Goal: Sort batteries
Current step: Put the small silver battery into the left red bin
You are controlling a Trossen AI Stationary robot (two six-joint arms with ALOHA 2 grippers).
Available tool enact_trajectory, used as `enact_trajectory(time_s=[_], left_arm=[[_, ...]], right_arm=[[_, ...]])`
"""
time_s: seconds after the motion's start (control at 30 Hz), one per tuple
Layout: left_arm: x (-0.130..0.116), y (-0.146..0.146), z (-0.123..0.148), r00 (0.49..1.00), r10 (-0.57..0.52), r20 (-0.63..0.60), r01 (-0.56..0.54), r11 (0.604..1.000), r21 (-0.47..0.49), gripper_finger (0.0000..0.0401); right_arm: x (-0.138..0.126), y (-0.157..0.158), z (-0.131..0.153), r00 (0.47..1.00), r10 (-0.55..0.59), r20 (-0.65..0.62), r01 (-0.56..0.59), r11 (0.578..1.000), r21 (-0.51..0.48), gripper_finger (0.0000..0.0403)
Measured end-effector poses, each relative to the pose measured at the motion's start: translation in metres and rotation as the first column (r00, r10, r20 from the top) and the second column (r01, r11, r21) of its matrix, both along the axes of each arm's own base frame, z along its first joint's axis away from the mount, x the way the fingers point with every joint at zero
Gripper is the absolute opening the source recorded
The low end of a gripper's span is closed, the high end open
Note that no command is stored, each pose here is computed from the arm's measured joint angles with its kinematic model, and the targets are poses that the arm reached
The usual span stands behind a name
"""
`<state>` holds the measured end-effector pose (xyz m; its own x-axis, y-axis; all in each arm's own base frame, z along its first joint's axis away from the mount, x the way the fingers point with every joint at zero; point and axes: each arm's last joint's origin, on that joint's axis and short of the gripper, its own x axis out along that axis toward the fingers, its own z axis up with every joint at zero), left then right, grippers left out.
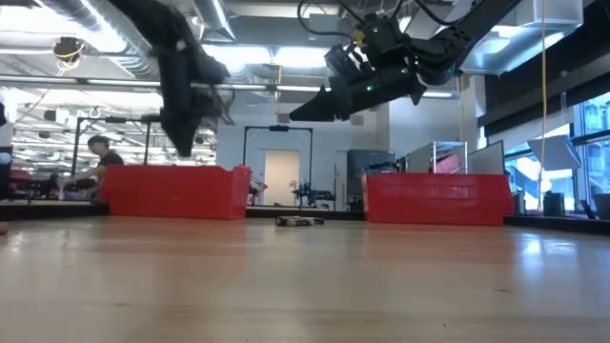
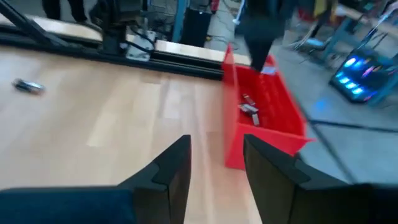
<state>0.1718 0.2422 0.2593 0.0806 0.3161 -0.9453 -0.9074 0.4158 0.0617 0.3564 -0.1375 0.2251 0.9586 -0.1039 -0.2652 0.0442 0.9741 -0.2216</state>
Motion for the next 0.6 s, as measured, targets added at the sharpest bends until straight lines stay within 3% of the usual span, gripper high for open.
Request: enact_trajectory(time_s=[0.2,0.6], left_arm=[[-0.008,0.033,-0.036,0.998,0.069,0.007,-0.067,0.986,-0.153,0.0011],[-0.022,0.058,-0.074,0.988,0.151,-0.029,-0.153,0.945,-0.288,0.0011]], right_arm=[[0.0,-0.001,0.0,1.0,-0.028,-0.013,0.026,0.995,-0.093,0.0146],[0.0,-0.001,-0.001,0.999,-0.02,-0.026,0.017,0.992,-0.126,0.0146]])
